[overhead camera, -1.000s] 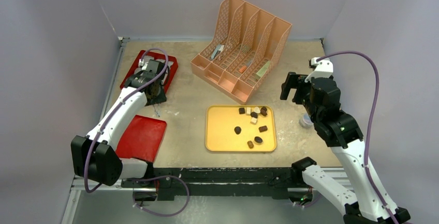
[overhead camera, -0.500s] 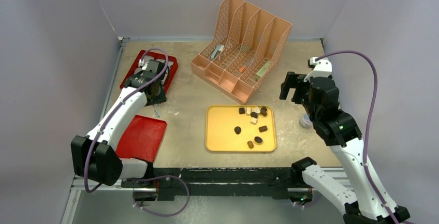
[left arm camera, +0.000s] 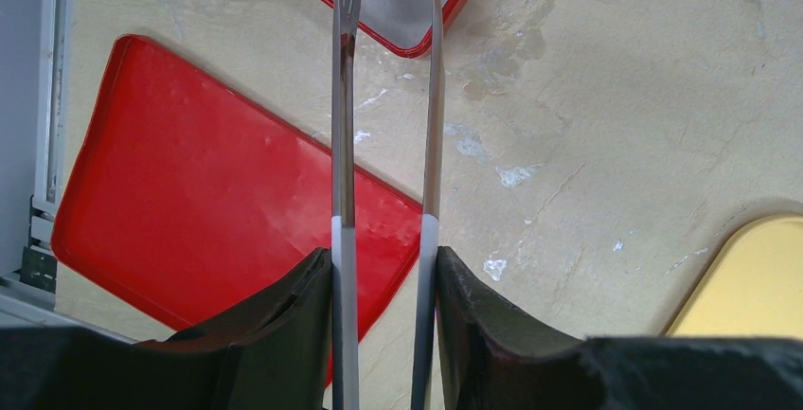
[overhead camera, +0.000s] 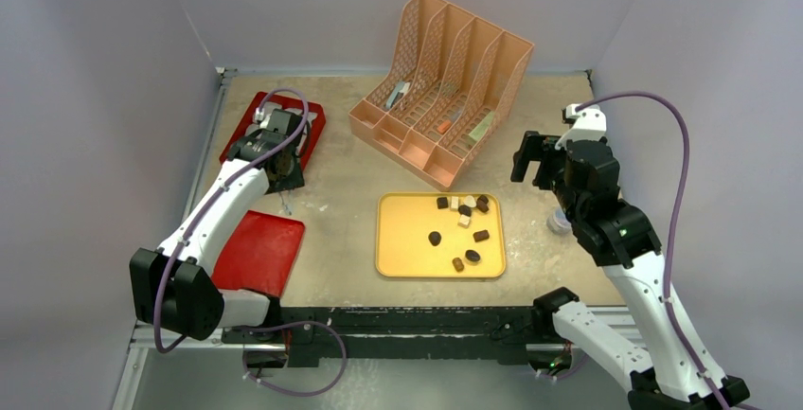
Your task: Pack the chocolate
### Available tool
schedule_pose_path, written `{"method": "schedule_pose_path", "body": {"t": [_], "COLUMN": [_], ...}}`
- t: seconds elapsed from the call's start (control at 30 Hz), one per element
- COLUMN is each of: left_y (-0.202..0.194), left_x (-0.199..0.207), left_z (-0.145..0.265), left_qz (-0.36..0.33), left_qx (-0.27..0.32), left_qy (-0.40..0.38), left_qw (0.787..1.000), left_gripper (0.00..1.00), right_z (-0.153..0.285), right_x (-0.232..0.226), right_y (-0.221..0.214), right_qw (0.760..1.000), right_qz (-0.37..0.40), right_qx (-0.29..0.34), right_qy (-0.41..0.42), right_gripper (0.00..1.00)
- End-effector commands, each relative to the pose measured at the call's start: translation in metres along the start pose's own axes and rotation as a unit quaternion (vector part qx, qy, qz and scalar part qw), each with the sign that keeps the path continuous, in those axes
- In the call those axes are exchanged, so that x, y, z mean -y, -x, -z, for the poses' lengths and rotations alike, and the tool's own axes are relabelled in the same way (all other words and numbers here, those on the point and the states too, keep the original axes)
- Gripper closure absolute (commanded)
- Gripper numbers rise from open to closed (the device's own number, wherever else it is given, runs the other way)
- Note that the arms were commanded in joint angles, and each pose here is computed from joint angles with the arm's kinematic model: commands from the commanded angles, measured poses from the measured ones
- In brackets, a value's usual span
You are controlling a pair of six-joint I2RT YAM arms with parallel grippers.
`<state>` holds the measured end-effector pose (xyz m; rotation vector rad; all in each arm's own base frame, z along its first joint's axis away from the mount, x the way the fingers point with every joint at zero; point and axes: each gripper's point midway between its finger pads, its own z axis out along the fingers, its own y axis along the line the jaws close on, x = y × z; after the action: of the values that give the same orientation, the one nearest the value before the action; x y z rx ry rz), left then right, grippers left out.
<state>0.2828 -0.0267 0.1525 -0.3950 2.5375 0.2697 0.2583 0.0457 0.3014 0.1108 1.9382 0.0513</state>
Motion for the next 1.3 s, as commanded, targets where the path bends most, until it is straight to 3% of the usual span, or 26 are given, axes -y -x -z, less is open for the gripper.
{"method": "schedule_pose_path", "body": {"t": [0.0,0.4,0.83,1.27], "left_y": [0.014,0.017,0.049,0.045], "left_x": [0.000,0.004,0.029,0.102], "left_z": [0.012,0.016,0.064,0.128], "left_qz": [0.008,0.011,0.005,-0.068], "left_qx": [0.028,0.035,0.096,0.142], "left_qy": [-0.014,-0.032,-0.145,-0.285], "left_qw": [0.999,0.999,0.985,0.945], "left_gripper": [0.61,0.60,0.63,0.64], "right_z": [0.002,0.002,0.003,0.008], "right_x": [-0.002,-0.002,-0.005,-0.006], "right_y": [0.013,0.012,0.015,0.019], "right_qw": [1.000,1.000,0.999,0.999], "right_qz": [-0.005,-0.007,-0.016,-0.025], "right_qx": [0.024,0.024,0.025,0.030], "right_qy": [0.006,0.008,0.013,0.020], "right_gripper": [0.02,0.02,0.03,0.03]}}
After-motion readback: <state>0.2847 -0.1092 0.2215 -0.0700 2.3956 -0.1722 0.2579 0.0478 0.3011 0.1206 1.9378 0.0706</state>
